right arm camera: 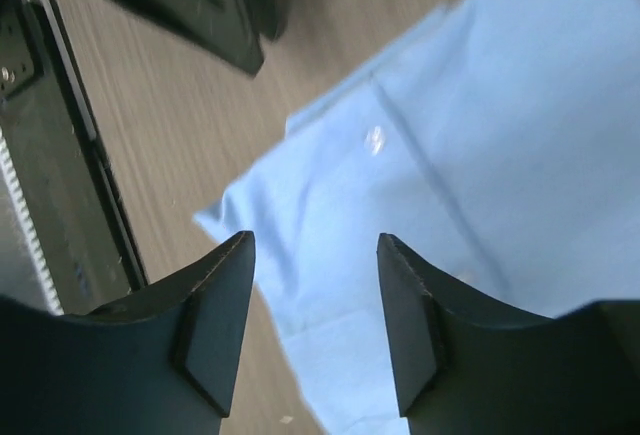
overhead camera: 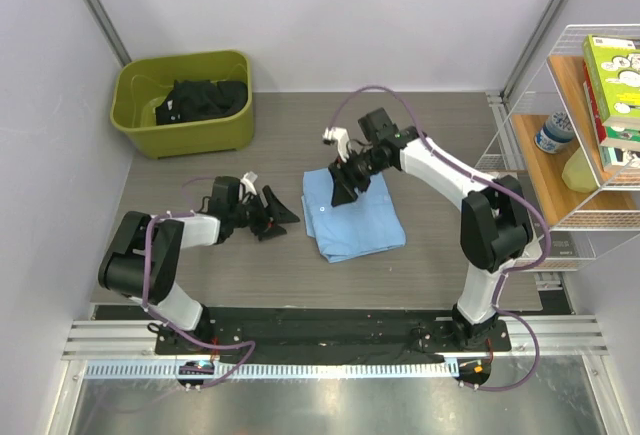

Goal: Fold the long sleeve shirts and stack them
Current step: Fold the shirt

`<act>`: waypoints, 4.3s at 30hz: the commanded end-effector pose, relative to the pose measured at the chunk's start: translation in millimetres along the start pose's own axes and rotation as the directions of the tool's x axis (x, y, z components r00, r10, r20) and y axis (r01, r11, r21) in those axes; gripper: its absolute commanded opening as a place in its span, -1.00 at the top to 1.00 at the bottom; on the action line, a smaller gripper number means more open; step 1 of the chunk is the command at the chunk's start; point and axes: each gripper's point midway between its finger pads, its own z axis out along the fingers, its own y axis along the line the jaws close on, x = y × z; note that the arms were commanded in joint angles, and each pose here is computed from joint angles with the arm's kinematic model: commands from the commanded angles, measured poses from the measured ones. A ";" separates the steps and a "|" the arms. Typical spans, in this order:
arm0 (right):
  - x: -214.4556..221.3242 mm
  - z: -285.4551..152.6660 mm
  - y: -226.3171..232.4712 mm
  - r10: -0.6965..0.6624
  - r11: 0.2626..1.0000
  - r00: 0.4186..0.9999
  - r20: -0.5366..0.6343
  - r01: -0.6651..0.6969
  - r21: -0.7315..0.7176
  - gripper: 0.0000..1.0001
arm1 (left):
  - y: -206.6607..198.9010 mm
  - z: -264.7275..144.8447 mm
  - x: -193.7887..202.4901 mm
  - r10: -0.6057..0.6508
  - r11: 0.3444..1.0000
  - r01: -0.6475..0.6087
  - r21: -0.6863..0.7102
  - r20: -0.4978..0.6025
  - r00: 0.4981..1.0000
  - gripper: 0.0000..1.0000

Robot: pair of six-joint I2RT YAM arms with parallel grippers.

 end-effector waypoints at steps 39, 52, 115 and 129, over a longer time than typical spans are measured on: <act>71.5 43.4 -36.2 0.209 0.977 0.964 -0.164 -0.200 0.070 0.17 | -4.2 89.8 -6.9 0.024 0.991 -0.017 0.131 -0.048 0.999 0.13; 66.2 -45.1 -59.5 0.418 0.903 0.908 0.016 -0.417 0.100 0.08 | -4.6 -19.5 -18.1 0.193 0.902 -0.294 -0.316 -0.314 0.930 1.00; 57.7 -8.5 -95.4 0.692 0.719 0.706 0.151 -0.694 -0.049 0.19 | -59.8 1.3 -47.0 0.859 0.273 -0.940 0.205 -0.493 0.142 -0.18; 43.0 23.8 -179.6 0.628 0.749 0.746 0.221 -0.657 0.086 0.88 | -47.6 64.3 103.6 0.759 0.474 -0.829 0.298 -0.615 0.212 0.17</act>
